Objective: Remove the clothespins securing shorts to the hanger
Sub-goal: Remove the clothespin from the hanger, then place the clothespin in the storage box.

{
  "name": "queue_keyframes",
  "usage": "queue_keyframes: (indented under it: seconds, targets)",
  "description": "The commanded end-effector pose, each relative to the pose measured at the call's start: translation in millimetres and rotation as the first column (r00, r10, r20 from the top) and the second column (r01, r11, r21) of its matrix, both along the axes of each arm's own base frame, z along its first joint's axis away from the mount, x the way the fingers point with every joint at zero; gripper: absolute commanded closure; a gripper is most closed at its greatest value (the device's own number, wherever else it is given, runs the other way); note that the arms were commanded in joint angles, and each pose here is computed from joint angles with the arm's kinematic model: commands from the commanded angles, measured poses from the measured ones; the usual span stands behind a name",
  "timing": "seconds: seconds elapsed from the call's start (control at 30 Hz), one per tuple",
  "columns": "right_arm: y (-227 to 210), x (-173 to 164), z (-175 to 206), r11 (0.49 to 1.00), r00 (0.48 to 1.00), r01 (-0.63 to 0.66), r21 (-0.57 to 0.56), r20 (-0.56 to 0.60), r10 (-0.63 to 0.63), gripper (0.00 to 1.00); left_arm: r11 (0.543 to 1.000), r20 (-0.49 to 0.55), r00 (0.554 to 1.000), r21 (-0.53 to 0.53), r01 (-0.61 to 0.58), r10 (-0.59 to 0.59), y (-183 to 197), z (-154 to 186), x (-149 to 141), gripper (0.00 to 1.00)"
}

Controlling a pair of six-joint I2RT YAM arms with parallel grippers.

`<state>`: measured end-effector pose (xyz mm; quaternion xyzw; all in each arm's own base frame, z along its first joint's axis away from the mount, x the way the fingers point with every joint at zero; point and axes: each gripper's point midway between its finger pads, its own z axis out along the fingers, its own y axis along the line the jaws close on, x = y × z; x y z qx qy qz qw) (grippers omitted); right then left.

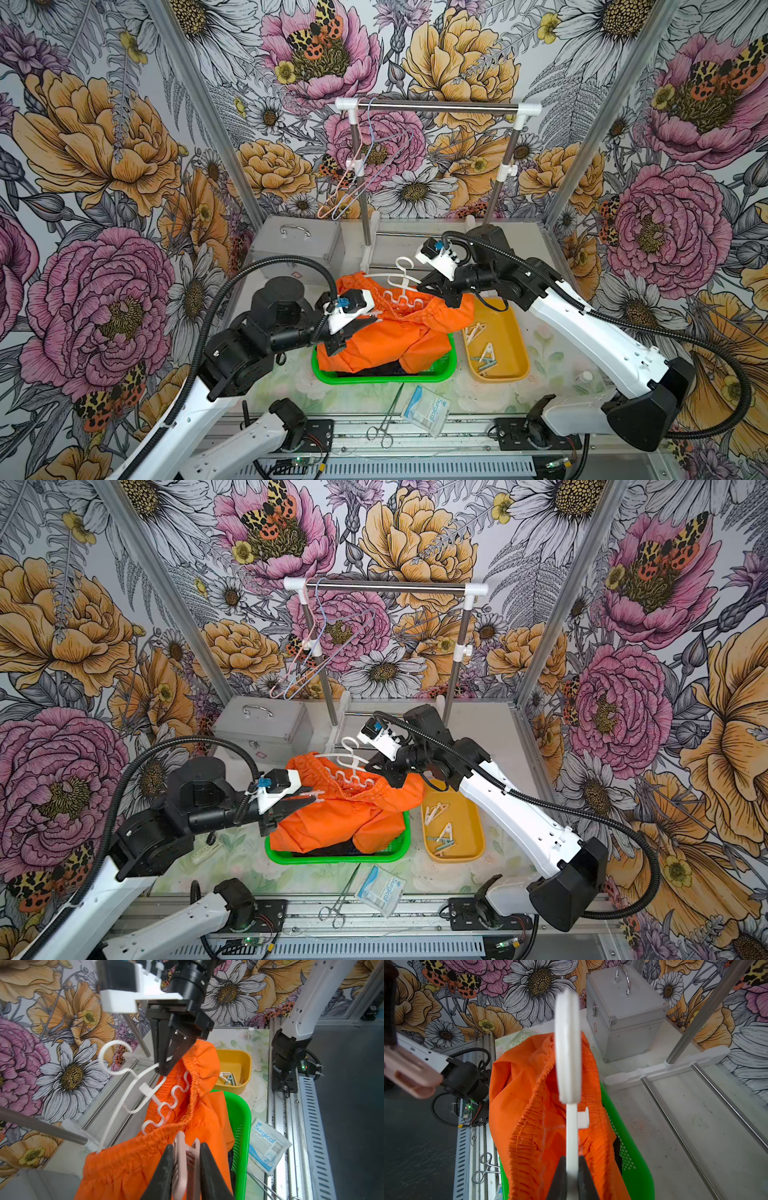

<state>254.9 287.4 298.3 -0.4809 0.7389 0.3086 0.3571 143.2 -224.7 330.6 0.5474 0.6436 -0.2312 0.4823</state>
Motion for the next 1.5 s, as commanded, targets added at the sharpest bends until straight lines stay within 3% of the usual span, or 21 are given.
queue_keyframes:
  seconds: [0.0, 0.17, 0.27, 0.5, 0.77, 0.97, 1.27, 1.47]
  targets:
    - [0.7, 12.9, 21.1, 0.998, 0.998, 0.046, 0.045, 0.028, -0.048, 1.0, 0.997, 0.106, 0.994, -0.076, 0.0, 0.008, -37.6, 5.0, 10.5, 1.0]
    - [4.2, 16.8, 19.7, 0.997, 0.999, 0.047, 0.061, 0.001, -0.047, 1.0, 0.971, 0.163, 0.981, -0.2, 0.134, -0.102, -91.7, -15.4, -7.6, 1.0]
    - [5.2, 20.4, 18.7, 0.997, 0.999, 0.054, 0.061, -0.008, -0.053, 1.0, 0.952, 0.195, 0.976, -0.267, 0.148, -0.097, -115.7, -24.7, -10.3, 1.0]
    - [5.4, 30.1, 18.2, 0.995, 0.997, 0.073, 0.064, -0.027, -0.072, 1.0, 0.972, 0.263, 0.957, -0.164, 0.17, -0.123, -174.1, -72.8, -18.3, 1.0]
    - [6.9, 35.6, 14.5, 0.995, 0.996, 0.063, 0.079, -0.066, -0.058, 1.0, 0.973, 0.263, 0.949, -0.099, 0.206, -0.175, -226.5, -114.3, -29.9, 1.0]
    - [7.0, 36.9, 15.8, 0.995, 0.996, 0.057, 0.087, -0.066, -0.052, 1.0, 0.981, 0.24, 0.955, -0.037, 0.189, -0.175, -256.1, -144.3, -21.0, 1.0]
    - [4.5, 37.4, 12.0, 0.995, 0.996, 0.056, 0.088, -0.078, -0.049, 1.0, 0.984, 0.247, 0.954, 0.1, 0.147, -0.167, -280.6, -186.4, -2.4, 1.0]
    - [4.4, 37.9, 9.4, 0.995, 0.995, 0.052, 0.088, -0.085, -0.044, 1.0, 0.98, 0.16, 0.974, 0.138, 0.14, -0.162, -288.3, -214.3, 14.2, 0.97]
